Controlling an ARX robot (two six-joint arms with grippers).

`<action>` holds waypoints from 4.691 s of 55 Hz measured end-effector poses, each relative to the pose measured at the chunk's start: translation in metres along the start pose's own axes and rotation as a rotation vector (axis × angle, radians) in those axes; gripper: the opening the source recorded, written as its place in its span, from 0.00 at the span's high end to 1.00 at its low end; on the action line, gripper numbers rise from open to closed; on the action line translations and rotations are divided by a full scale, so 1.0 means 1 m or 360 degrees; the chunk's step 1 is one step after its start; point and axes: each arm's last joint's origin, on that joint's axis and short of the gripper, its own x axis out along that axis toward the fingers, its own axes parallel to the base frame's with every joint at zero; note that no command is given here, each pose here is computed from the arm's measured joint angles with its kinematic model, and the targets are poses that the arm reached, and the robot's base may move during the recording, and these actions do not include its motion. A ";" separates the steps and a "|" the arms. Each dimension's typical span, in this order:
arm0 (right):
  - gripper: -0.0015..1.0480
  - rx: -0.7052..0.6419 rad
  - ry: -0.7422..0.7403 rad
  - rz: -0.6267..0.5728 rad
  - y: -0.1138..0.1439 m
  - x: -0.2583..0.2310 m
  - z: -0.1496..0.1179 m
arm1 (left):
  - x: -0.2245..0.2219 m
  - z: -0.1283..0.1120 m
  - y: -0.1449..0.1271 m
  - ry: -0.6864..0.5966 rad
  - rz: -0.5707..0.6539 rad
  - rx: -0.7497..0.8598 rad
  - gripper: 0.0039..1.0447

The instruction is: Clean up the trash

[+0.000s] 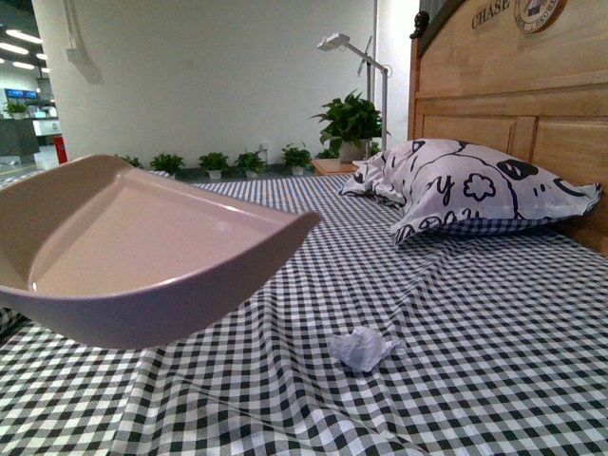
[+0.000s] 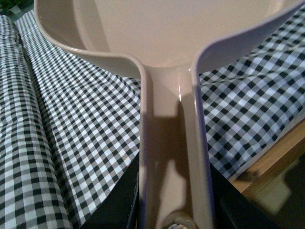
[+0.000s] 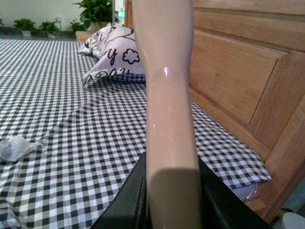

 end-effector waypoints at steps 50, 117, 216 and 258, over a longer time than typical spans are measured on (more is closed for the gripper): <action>0.80 0.0000 0.0000 0.0001 0.000 0.000 0.000 | 0.104 -0.020 0.018 0.0233 -0.0527 0.0337 0.75; 0.80 0.0000 0.0000 0.0001 0.000 0.000 0.000 | 0.131 -0.018 0.022 0.0405 -0.0665 0.0337 0.75; 0.80 -0.0477 0.0705 0.0347 0.114 0.227 -0.030 | 0.132 -0.021 0.021 0.0434 -0.0683 0.0342 0.75; 0.80 -0.0826 0.1008 0.0955 0.156 0.211 -0.072 | 0.132 -0.021 0.021 0.0433 -0.0683 0.0345 0.75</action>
